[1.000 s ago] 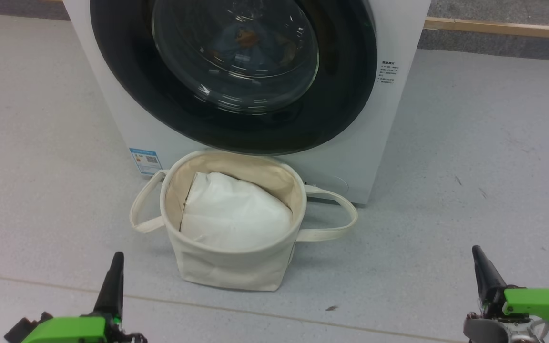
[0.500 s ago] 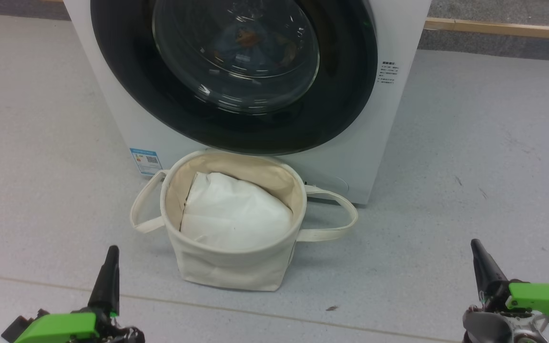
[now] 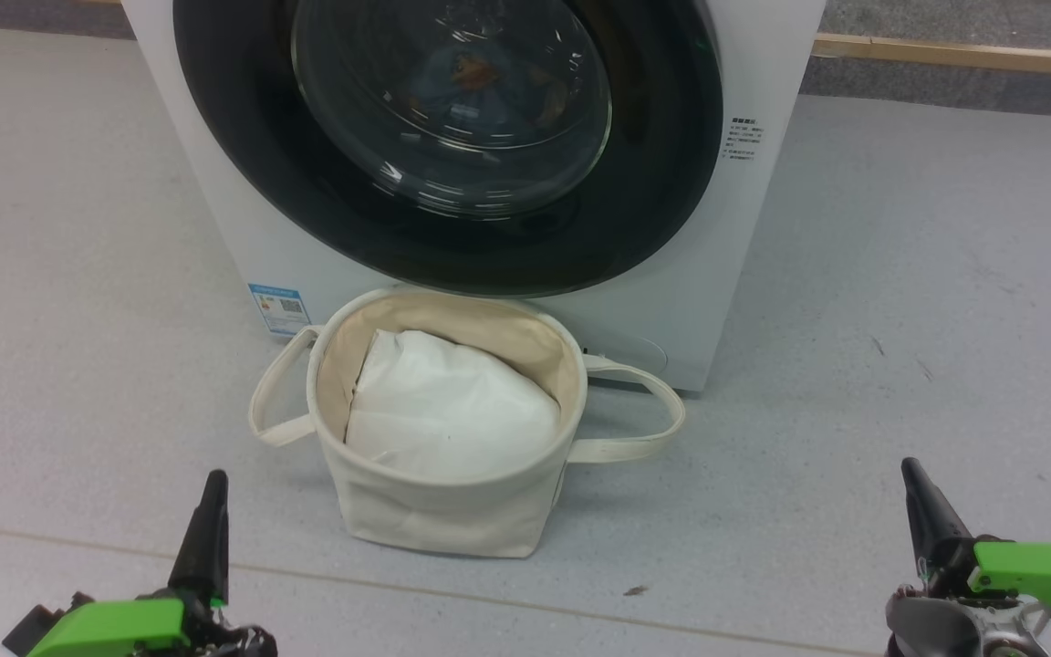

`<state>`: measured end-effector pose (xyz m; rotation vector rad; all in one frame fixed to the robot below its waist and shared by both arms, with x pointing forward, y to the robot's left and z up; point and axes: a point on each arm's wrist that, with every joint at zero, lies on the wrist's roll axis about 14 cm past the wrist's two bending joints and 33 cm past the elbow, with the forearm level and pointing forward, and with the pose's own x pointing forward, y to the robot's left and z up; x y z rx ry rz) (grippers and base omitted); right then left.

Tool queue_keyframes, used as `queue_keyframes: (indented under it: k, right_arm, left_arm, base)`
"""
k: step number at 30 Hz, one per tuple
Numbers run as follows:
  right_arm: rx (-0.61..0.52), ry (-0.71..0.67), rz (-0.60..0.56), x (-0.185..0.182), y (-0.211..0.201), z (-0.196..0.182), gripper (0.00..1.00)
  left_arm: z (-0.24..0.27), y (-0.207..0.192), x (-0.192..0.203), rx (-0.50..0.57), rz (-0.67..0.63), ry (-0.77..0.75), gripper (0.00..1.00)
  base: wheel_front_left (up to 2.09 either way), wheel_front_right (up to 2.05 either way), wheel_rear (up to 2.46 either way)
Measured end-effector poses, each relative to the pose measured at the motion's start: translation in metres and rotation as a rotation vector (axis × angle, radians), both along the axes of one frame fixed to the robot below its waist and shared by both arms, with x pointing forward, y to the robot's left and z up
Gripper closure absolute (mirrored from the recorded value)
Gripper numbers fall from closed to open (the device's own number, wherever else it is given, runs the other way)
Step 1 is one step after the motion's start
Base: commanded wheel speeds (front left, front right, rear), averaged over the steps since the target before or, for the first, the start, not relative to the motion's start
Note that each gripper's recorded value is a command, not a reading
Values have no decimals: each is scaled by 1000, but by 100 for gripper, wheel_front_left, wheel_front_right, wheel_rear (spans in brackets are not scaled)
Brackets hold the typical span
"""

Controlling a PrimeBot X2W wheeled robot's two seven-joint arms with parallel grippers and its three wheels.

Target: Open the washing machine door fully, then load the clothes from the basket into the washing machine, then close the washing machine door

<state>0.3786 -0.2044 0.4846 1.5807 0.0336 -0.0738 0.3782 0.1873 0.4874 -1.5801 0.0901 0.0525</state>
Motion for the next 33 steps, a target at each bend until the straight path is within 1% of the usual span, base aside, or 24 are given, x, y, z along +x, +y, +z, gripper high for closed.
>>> queue_keyframes:
  k: [33]
  right_arm:
    - [2, 0, 0, 0, 0, 0, 100]
  left_arm:
    - [0, 0, 0, 0, 0, 0, 100]
  base:
    - [0, 0, 0]
